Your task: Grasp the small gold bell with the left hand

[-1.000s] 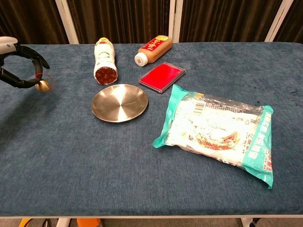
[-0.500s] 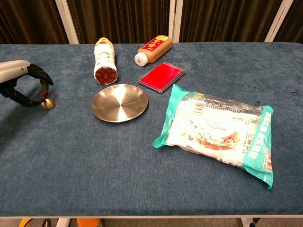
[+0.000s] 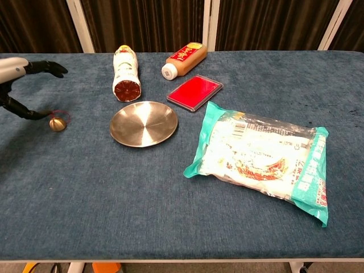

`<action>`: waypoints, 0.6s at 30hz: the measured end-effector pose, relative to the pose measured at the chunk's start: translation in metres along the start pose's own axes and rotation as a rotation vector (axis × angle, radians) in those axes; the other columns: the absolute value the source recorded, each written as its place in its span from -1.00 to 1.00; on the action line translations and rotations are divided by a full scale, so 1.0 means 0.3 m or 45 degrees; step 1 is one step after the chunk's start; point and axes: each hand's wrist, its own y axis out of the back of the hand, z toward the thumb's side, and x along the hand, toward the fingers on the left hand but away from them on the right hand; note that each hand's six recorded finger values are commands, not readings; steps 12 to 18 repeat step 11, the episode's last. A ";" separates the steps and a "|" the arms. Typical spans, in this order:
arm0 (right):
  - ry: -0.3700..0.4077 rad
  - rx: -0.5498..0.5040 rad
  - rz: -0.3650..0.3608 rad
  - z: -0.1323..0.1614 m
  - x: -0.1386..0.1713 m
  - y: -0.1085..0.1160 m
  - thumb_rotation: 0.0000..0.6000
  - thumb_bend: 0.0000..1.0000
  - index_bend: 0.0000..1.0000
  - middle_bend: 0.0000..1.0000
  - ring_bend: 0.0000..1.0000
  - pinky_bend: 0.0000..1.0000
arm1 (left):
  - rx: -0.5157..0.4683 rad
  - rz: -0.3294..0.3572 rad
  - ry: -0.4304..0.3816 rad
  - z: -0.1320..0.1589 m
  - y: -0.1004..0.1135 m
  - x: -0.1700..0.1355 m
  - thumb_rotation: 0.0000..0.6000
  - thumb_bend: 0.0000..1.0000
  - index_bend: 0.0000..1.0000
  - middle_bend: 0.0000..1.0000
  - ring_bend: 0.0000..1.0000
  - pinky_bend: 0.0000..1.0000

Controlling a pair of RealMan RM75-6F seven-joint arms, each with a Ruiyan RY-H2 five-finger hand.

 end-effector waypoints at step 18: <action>0.021 -0.007 -0.024 0.019 0.010 0.016 1.00 -0.45 -1.00 -0.99 -1.00 -1.00 | 0.134 0.225 0.031 -0.119 0.129 -0.241 1.00 -0.43 -0.80 -0.83 -1.00 -0.98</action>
